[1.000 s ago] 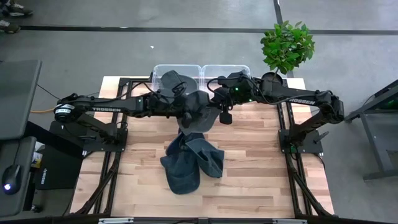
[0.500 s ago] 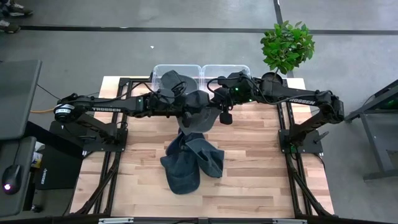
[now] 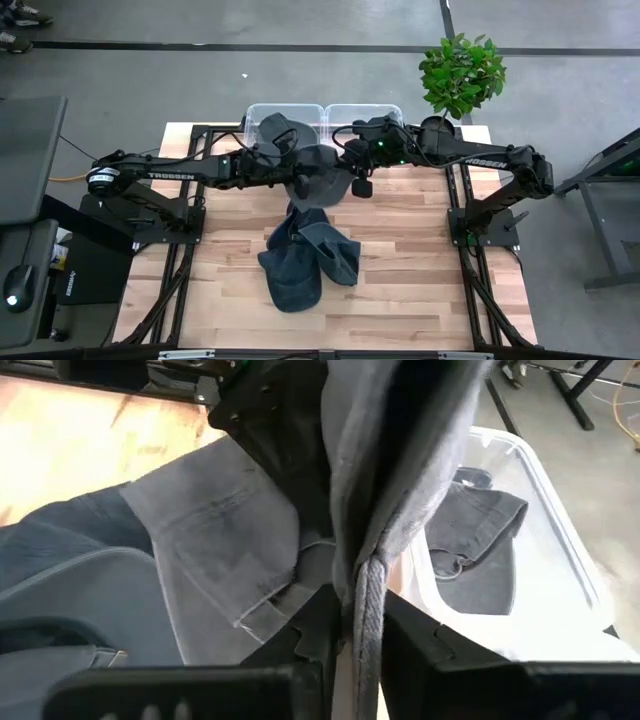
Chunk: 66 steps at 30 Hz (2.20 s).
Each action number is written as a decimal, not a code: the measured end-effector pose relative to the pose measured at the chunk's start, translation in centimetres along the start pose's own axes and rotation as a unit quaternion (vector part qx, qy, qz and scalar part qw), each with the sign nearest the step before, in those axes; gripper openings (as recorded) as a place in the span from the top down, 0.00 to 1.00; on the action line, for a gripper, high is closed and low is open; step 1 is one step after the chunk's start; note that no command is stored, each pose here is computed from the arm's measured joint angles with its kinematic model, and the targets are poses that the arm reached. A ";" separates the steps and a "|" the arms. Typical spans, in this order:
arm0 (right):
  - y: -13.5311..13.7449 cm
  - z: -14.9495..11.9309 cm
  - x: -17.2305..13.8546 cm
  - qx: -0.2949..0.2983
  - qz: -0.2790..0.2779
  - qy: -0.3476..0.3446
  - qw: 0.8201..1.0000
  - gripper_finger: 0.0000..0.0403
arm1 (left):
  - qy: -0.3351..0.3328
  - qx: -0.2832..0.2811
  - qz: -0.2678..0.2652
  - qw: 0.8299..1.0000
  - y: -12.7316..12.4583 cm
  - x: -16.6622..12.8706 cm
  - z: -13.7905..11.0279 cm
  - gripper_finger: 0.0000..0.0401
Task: Pick and place caps into container
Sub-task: Put the gray cap into the left transparent container
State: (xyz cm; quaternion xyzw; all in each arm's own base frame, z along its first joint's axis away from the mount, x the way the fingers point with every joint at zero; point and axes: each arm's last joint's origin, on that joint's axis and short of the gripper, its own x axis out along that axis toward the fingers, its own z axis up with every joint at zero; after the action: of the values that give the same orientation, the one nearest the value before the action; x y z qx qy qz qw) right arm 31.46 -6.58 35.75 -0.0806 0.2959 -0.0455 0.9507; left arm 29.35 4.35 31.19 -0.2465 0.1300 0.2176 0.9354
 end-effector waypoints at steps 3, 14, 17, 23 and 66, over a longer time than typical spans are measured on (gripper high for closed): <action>0.0 0.0 0.0 0.000 -0.004 0.000 1.000 0.87 | -0.009 0.000 0.014 1.000 0.1 0.0 0.1 1.00; -0.3 0.1 -0.2 0.001 -0.043 0.003 0.999 0.82 | -0.038 -0.009 0.064 0.997 0.4 0.0 0.2 1.00; -0.4 0.2 -0.5 0.001 -0.057 0.001 0.998 0.78 | -0.044 -0.009 0.073 0.996 0.4 0.0 0.2 1.00; -0.5 0.4 -1.4 0.005 -0.076 -0.005 0.997 0.69 | -0.060 -0.012 0.087 0.994 0.5 -0.3 0.5 1.00; -1.7 -1.7 -4.8 0.061 -0.125 0.085 0.987 0.64 | -0.083 -0.374 0.022 0.924 15.3 -1.8 11.5 1.00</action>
State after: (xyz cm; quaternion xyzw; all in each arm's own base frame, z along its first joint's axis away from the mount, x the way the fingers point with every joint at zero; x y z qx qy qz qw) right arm 26.46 -7.86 37.33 -0.0549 0.3599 -0.1885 0.9121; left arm 22.18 21.70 35.34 -0.5566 -0.0333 0.2904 0.7777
